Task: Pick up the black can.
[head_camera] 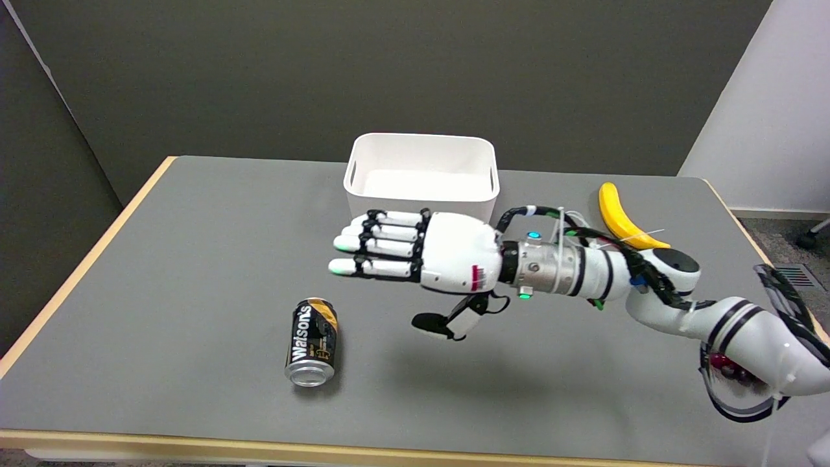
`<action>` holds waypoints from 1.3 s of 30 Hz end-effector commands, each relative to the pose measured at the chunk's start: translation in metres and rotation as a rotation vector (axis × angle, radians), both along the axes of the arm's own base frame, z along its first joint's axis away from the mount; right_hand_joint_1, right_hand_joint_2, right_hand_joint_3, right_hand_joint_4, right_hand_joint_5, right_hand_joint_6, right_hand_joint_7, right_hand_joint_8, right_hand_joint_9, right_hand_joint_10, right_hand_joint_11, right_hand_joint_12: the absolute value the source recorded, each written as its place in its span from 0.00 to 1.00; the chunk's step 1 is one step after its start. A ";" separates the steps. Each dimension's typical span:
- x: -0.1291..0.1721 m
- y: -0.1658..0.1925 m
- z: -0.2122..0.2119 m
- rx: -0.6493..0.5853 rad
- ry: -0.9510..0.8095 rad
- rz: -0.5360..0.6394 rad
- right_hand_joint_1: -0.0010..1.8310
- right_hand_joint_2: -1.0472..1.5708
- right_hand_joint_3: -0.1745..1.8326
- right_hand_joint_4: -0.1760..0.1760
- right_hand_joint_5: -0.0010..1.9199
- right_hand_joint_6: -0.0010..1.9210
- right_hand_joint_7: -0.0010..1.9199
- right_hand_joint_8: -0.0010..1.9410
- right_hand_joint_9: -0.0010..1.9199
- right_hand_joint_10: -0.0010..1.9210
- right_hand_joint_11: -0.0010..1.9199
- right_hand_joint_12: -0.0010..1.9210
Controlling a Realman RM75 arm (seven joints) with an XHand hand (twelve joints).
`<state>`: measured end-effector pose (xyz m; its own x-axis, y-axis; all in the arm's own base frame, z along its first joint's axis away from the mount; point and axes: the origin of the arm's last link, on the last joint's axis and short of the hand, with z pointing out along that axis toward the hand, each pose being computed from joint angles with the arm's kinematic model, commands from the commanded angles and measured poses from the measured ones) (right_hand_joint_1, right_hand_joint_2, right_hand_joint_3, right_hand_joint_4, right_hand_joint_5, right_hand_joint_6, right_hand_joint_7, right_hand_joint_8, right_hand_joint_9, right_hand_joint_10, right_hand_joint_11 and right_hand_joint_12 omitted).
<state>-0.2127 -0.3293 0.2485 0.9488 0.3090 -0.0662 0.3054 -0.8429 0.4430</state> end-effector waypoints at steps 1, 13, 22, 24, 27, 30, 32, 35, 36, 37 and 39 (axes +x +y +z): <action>-0.021 -0.010 -0.049 0.078 0.056 -0.002 0.43 0.63 0.55 0.62 0.00 0.00 0.00 0.00 0.00 0.18 0.00 0.29; -0.036 -0.015 -0.084 0.108 0.077 -0.029 0.42 0.63 0.56 0.62 0.00 0.00 0.00 0.00 0.00 0.19 0.00 0.31; -0.046 -0.026 -0.107 0.136 0.072 -0.069 0.42 0.64 0.55 0.61 0.00 0.00 0.00 0.00 0.00 0.20 0.00 0.30; -0.050 -0.028 -0.111 0.136 0.071 -0.081 0.42 0.64 0.54 0.61 0.00 0.00 0.00 0.00 0.00 0.20 0.00 0.30; -0.055 -0.029 -0.120 0.141 0.072 -0.096 0.42 0.64 0.54 0.62 0.00 0.00 0.00 0.00 0.00 0.20 0.00 0.30; -0.057 -0.032 -0.127 0.149 0.073 -0.103 0.42 0.64 0.54 0.62 0.00 0.00 0.00 0.00 0.00 0.20 0.00 0.30; -0.058 -0.033 -0.128 0.147 0.076 -0.108 0.42 0.64 0.54 0.62 0.00 0.00 0.00 0.00 0.00 0.20 0.00 0.30; -0.061 -0.036 -0.129 0.139 0.081 -0.116 0.44 0.64 0.58 0.62 0.00 0.00 0.00 0.00 0.00 0.20 0.00 0.31; -0.063 -0.036 -0.129 0.134 0.083 -0.122 0.44 0.64 0.58 0.62 0.00 0.00 0.00 0.00 0.00 0.20 0.00 0.31; -0.063 -0.037 -0.129 0.132 0.081 -0.124 0.44 0.64 0.58 0.62 0.00 0.00 0.00 0.01 0.00 0.20 0.00 0.31; -0.066 -0.038 -0.128 0.122 0.083 -0.133 0.44 0.64 0.58 0.62 0.00 0.00 0.00 0.01 0.00 0.20 0.00 0.31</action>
